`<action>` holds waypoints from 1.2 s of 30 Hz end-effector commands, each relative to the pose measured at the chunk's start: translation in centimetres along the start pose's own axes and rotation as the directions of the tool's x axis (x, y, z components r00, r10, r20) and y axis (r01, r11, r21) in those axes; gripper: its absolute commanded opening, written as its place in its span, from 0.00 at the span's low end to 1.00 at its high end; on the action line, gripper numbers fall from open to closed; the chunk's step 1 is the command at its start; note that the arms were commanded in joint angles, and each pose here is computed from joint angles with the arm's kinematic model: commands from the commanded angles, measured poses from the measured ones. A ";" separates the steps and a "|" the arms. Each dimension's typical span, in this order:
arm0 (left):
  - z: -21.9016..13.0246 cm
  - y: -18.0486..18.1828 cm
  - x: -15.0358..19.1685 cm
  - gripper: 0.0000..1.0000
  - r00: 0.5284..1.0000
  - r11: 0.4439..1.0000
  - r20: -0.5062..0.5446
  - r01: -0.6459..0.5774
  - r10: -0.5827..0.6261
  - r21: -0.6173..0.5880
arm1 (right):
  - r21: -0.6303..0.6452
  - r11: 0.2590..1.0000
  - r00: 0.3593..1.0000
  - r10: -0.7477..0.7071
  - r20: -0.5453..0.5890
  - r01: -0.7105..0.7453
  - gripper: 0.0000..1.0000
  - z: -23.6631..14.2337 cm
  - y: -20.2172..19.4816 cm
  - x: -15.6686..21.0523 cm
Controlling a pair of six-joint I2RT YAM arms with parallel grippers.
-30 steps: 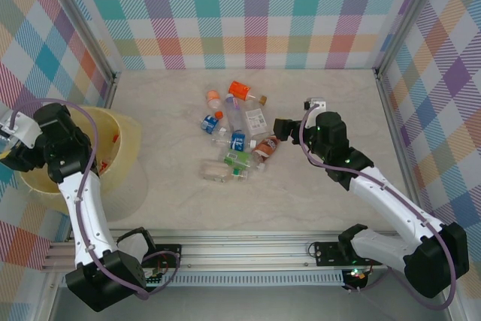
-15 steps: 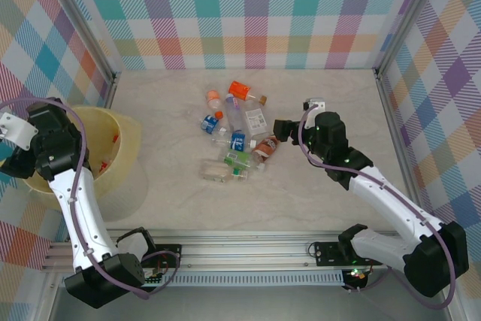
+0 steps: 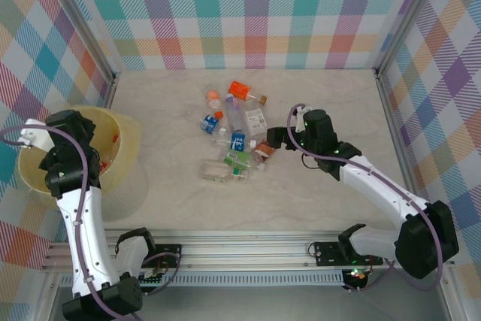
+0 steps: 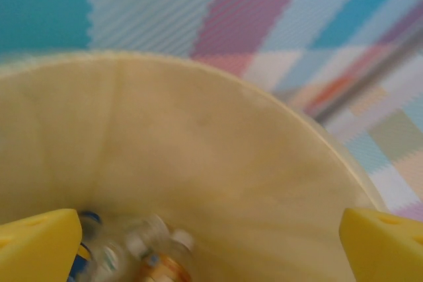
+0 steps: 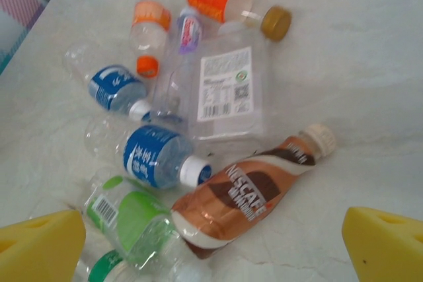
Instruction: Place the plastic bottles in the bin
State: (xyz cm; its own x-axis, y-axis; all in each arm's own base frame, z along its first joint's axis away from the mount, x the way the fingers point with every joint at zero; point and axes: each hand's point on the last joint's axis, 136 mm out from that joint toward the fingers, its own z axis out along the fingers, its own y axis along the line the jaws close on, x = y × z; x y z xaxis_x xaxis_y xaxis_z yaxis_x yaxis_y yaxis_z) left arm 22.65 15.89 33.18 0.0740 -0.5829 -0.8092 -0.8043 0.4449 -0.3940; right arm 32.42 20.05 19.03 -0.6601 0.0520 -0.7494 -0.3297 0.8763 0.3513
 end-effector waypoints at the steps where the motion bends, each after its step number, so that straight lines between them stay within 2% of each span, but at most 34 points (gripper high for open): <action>1: -0.9 -4.3 2.5 1.00 0.992 0.974 -0.122 0.060 -0.034 0.217 | -0.119 0.993 0.994 -0.037 -0.103 0.025 1.00 0.7 1.8 1.9; 6: -3.3 -9.5 4.9 1.00 0.970 0.894 -0.240 0.080 0.032 0.441 | -0.313 0.946 0.969 -0.152 -0.193 0.086 0.98 1.6 5.3 4.8; 9: -5.5 -12.5 6.0 1.00 0.951 0.810 -0.299 0.109 0.085 0.577 | -0.432 0.882 0.938 -0.293 -0.188 0.189 0.96 1.7 8.3 6.8; 11: -7.0 -13.9 6.5 1.00 0.940 0.755 -0.320 0.124 0.118 0.644 | -0.512 0.821 0.910 -0.381 -0.163 0.251 0.94 1.5 10.3 8.0; 13: -8.7 -15.6 7.0 1.00 0.924 0.677 -0.351 0.162 0.150 0.718 | -0.590 0.747 0.875 -0.466 -0.134 0.307 0.92 1.2 12.5 9.4; 16: -11.2 -17.9 8.4 1.00 0.889 0.566 -0.401 0.219 0.219 0.795 | -0.659 0.653 0.808 -0.578 -0.115 0.374 0.88 1.4 14.8 11.9; 19: -13.0 -19.3 10.2 1.00 0.856 0.511 -0.416 0.221 0.307 0.831 | -0.642 0.618 0.740 -0.662 -0.115 0.453 0.85 3.0 15.4 13.5; 23: -14.0 -20.0 12.5 1.00 0.824 0.493 -0.434 0.225 0.365 0.841 | -0.554 0.633 0.690 -0.711 -0.138 0.541 0.81 5.8 14.8 13.8; 25: -14.0 -19.9 13.5 1.00 0.815 0.504 -0.441 0.219 0.377 0.836 | -0.519 0.643 0.675 -0.720 -0.159 0.563 0.79 6.9 14.3 13.7; 31: -13.1 -19.2 14.3 1.00 0.816 0.544 -0.444 0.197 0.371 0.816 | -0.538 0.629 0.583 -0.761 -0.283 0.560 0.76 8.6 13.1 16.2; 36: -13.0 -19.0 14.3 1.00 0.818 0.552 -0.437 0.182 0.374 0.814 | -0.567 0.608 0.551 -0.780 -0.297 0.556 0.73 9.0 12.7 17.5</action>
State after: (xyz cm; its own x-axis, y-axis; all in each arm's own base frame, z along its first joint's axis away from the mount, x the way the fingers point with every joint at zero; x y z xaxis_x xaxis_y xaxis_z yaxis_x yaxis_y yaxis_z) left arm 31.64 -9.72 34.06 -0.5171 -0.6093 -0.6011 0.0318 0.6882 -0.7248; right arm 23.95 37.14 7.15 -0.3270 -0.7416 -0.5858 -0.9374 0.3332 0.1015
